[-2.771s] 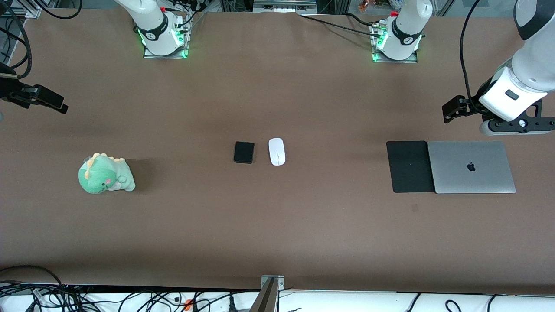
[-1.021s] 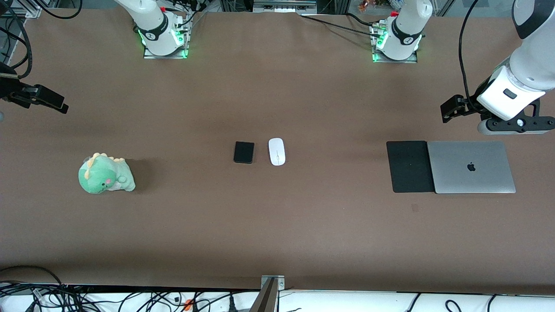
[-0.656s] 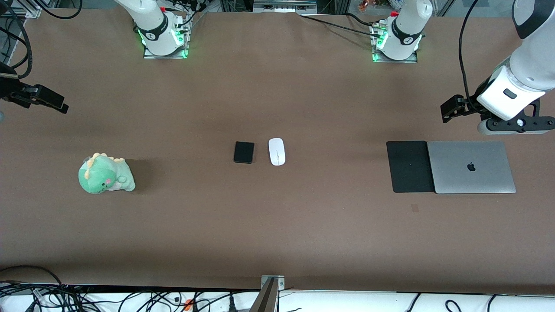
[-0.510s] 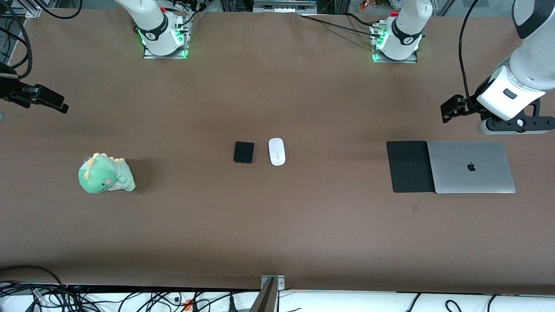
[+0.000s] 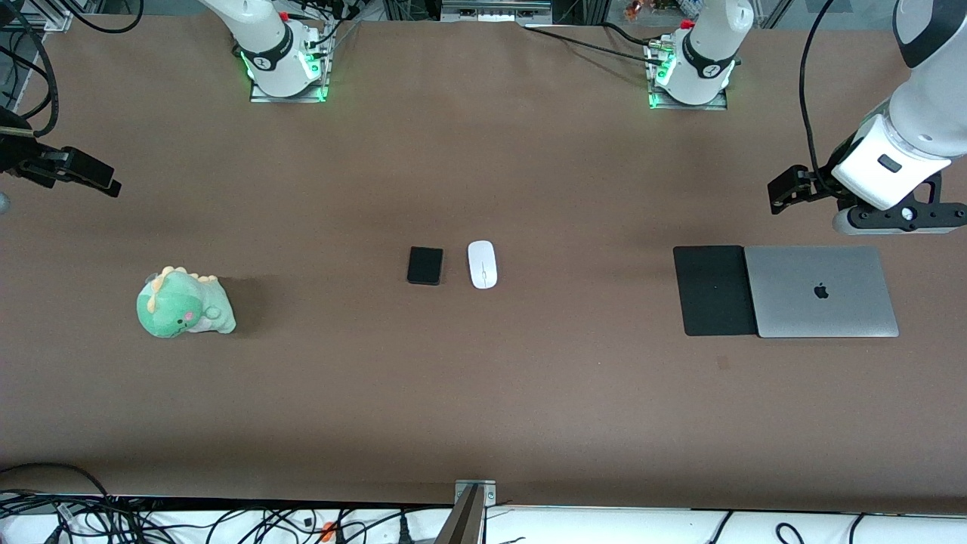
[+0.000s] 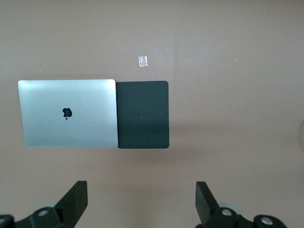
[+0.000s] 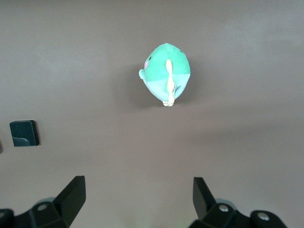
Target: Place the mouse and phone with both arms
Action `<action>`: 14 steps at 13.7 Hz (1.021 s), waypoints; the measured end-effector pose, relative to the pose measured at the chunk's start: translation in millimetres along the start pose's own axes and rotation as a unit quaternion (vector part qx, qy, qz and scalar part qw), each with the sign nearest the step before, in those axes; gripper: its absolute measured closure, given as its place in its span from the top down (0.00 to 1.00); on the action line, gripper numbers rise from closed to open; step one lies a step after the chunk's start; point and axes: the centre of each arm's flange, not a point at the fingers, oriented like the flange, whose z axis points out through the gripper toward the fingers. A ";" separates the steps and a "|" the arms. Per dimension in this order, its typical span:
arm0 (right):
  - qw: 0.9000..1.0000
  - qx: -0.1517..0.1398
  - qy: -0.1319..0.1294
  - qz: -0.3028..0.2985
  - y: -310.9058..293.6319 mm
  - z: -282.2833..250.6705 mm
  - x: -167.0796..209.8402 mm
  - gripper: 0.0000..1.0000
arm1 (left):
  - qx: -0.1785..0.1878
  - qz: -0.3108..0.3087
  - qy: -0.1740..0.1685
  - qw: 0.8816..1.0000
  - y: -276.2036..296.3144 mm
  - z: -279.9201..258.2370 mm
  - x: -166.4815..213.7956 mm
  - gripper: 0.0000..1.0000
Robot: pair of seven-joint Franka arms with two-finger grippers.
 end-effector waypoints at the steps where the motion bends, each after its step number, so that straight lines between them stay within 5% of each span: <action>1: 1.000 0.000 0.000 0.000 -0.2 0.0 0.0 1.00 | 0.000 0.000 0.000 1.000 -0.1 0.0 0.0 1.00; 5: 1.000 0.000 0.000 0.000 -0.4 0.0 -0.1 1.00 | -0.004 0.000 -0.001 1.000 0.5 0.0 -0.1 1.00; 9: 1.000 0.000 -0.002 -0.001 -0.8 0.3 -0.5 1.00 | -0.062 0.000 -0.024 0.998 21.5 13.9 2.9 1.00; 14: 1.000 -0.001 -0.005 -0.006 -5.8 0.8 -1.7 1.00 | -0.089 -0.038 -0.063 0.993 132.4 90.2 22.8 1.00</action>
